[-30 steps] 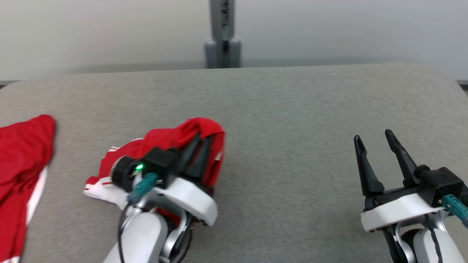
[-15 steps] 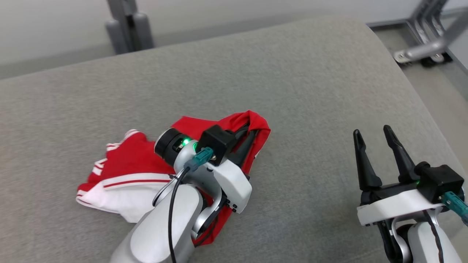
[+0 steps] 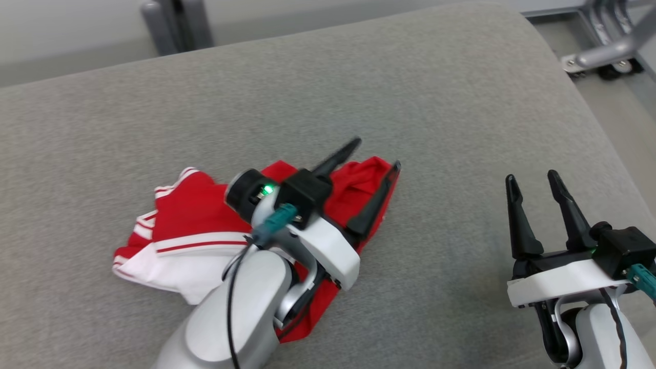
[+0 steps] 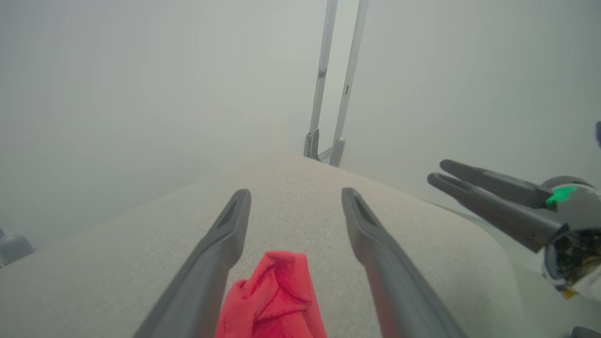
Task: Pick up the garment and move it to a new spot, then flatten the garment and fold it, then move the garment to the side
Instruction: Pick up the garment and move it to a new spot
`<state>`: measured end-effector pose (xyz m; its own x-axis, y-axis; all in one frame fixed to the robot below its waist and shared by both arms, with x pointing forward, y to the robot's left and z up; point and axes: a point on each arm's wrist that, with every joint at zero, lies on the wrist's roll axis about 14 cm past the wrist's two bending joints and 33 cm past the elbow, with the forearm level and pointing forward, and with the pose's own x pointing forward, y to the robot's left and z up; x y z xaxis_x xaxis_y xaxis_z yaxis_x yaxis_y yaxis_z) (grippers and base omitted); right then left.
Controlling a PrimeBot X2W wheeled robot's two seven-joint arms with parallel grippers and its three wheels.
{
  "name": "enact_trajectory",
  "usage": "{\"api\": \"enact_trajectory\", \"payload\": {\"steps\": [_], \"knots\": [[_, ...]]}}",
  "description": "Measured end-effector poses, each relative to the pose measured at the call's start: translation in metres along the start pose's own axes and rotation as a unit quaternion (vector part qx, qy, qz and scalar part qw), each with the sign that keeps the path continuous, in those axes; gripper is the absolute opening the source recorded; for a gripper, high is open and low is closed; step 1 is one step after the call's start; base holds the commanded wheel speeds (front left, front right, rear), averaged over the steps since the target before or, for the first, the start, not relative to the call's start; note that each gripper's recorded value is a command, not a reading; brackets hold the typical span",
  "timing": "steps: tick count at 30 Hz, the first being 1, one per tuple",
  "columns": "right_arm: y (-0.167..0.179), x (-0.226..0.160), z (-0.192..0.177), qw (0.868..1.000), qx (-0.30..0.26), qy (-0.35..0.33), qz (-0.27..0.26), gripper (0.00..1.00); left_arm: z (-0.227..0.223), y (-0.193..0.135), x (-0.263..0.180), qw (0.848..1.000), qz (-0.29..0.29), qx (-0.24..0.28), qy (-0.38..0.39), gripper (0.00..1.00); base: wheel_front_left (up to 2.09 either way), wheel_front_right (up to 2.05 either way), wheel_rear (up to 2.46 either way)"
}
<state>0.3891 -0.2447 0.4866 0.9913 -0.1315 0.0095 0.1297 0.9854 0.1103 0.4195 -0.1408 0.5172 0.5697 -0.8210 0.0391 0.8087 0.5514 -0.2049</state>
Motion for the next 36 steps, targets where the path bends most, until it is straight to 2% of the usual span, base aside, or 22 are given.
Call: {"api": "enact_trajectory", "payload": {"steps": [4, 7, 12, 18, 20, 25, 36], "knots": [[0.016, 0.009, 0.005, 1.000, -0.005, -0.011, 0.025, 1.00, 0.031, 0.043, -0.022, 0.995, 0.083, 0.008, -0.051, 1.00, 0.00, 0.00, 0.00], [0.031, 0.016, 0.009, 0.999, -0.005, -0.017, 0.046, 1.00, 0.042, 0.085, -0.053, 0.984, 0.163, 0.016, -0.070, 1.00, 0.00, 0.00, 0.00], [0.056, 0.024, 0.014, 0.997, -0.005, -0.021, 0.080, 1.00, 0.061, 0.149, -0.119, 0.949, 0.295, 0.026, -0.105, 1.00, 0.00, 0.00, 0.00], [0.077, 0.027, 0.023, 0.994, -0.004, -0.029, 0.108, 1.00, 0.075, 0.190, -0.194, 0.905, 0.402, 0.046, -0.129, 1.00, 0.00, 0.00, 0.00], [0.080, 0.024, 0.024, 0.993, -0.004, -0.029, 0.113, 1.00, 0.076, 0.194, -0.215, 0.896, 0.421, 0.059, -0.128, 1.00, 0.00, 0.00, 0.00], [0.084, 0.016, 0.026, 0.992, -0.004, -0.029, 0.119, 1.00, 0.077, 0.191, -0.251, 0.886, 0.440, 0.079, -0.123, 1.00, 0.00, 0.00, 0.00], [0.077, -0.015, 0.033, 0.993, -0.009, -0.025, 0.114, 1.00, 0.061, 0.148, -0.288, 0.892, 0.433, 0.086, -0.099, 1.00, 0.00, 0.00, 0.00]]}}
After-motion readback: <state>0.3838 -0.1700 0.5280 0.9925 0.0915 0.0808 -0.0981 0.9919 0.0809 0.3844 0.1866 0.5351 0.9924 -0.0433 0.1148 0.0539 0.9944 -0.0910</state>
